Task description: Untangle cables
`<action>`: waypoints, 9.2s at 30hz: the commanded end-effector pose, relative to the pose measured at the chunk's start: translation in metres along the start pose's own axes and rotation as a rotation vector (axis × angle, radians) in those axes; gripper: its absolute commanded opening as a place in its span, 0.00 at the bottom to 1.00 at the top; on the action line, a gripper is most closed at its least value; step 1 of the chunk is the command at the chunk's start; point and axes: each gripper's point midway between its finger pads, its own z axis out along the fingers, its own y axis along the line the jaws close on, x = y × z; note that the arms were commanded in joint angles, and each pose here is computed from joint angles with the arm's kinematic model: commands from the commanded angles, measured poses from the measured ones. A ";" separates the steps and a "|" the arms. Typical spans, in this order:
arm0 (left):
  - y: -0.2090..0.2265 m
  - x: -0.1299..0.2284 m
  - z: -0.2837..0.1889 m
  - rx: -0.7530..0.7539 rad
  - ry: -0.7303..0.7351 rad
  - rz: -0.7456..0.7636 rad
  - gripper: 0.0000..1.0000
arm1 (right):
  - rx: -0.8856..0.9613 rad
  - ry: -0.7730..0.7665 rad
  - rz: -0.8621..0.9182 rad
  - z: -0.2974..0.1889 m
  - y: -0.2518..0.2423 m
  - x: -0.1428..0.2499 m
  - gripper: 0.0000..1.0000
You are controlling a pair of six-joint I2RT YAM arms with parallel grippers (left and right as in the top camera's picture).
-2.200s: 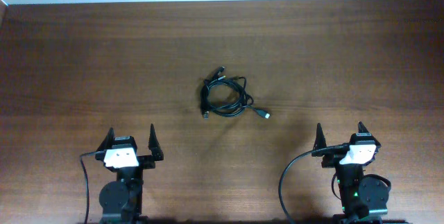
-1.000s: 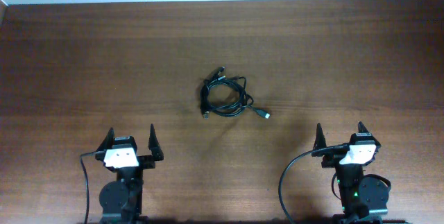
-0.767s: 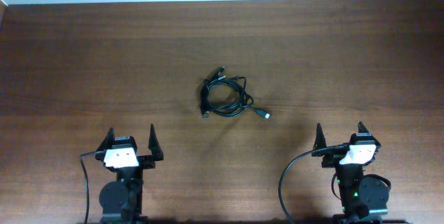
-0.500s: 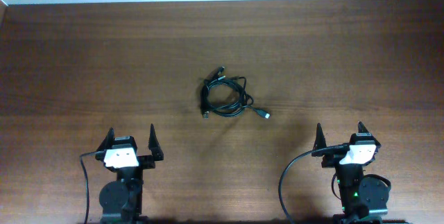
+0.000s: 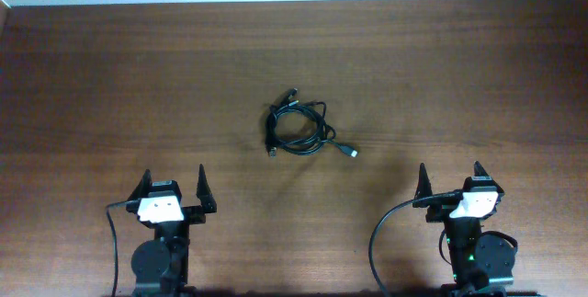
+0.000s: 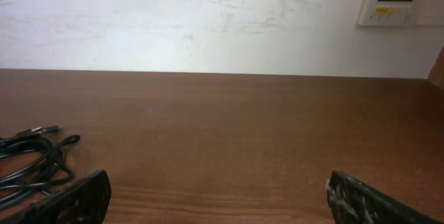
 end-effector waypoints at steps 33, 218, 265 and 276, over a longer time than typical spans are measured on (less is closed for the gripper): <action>-0.094 -0.251 -0.010 0.491 0.490 0.115 0.99 | -0.439 0.447 0.132 -0.035 0.073 -0.189 0.99; -0.256 -0.342 0.077 0.727 0.270 0.286 0.02 | -0.886 0.773 -0.531 0.026 0.226 -0.177 0.89; -0.143 -0.411 0.032 0.298 0.107 0.278 0.03 | -0.834 0.553 -0.348 0.096 0.205 -0.214 0.04; -0.148 -0.402 0.045 0.284 0.140 0.294 0.02 | -0.819 0.561 -0.365 0.090 0.206 -0.214 0.04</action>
